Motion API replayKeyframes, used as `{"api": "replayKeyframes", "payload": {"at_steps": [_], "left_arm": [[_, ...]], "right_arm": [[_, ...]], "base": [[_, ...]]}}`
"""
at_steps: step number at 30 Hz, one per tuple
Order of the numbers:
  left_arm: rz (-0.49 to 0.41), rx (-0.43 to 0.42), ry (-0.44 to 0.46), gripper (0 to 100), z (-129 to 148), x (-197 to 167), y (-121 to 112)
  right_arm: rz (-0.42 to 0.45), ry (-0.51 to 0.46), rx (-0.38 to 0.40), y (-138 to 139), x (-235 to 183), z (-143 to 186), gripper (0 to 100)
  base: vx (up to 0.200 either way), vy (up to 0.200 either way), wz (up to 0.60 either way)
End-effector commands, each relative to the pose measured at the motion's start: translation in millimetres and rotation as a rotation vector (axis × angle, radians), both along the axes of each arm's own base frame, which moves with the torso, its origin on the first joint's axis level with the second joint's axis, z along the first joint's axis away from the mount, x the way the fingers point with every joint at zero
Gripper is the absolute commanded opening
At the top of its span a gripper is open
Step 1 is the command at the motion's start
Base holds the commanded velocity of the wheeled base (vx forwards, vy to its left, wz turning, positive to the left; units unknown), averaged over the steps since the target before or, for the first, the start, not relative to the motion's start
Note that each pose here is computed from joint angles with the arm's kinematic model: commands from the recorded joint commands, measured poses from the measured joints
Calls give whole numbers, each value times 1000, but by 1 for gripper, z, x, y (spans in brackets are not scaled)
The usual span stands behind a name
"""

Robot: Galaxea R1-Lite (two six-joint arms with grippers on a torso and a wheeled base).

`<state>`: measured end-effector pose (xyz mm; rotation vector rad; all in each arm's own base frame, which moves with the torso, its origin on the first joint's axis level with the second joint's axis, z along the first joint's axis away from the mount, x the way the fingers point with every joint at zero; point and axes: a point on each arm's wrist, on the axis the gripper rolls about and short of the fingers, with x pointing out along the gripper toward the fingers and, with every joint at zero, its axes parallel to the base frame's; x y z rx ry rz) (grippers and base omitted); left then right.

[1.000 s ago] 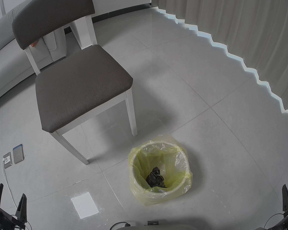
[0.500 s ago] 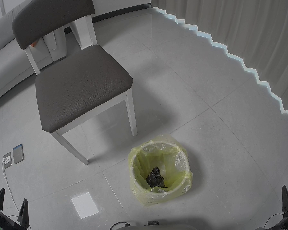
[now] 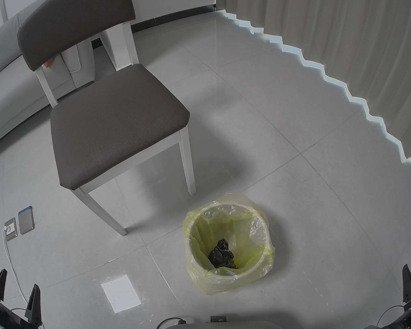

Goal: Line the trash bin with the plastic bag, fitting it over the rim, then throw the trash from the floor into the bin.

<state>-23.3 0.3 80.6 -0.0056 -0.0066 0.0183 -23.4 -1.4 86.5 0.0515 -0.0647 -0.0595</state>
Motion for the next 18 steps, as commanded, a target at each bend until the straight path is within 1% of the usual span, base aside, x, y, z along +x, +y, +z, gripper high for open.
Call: {"api": "replayKeyframes", "payload": {"at_steps": [1,2,3,5,6,7,12,18], "left_arm": [[0,1,5,100,-5,0,0],[0,1,5,100,-5,0,0],[0,1,5,100,-5,0,0],[0,1,5,100,-5,0,0],[0,1,5,100,-5,0,0],[0,1,5,100,-5,0,0],[0,1,5,100,-5,0,0],[0,1,5,100,-5,0,0]], "right_arm": [[-3,29,1,0,1,-7,100],[2,67,-17,0,1,-11,100],[10,82,-33,0,1,-11,100],[20,81,-42,0,1,-11,100],[55,79,-60,1,1,-10,100],[63,80,-65,1,1,-11,100],[59,70,-34,1,1,-11,100],[60,71,-42,1,1,-11,100]], "base": [[0,0,0],[0,0,0],[0,0,0],[0,0,0],[0,0,0],[0,0,0],[0,0,0],[0,0,0]]}}
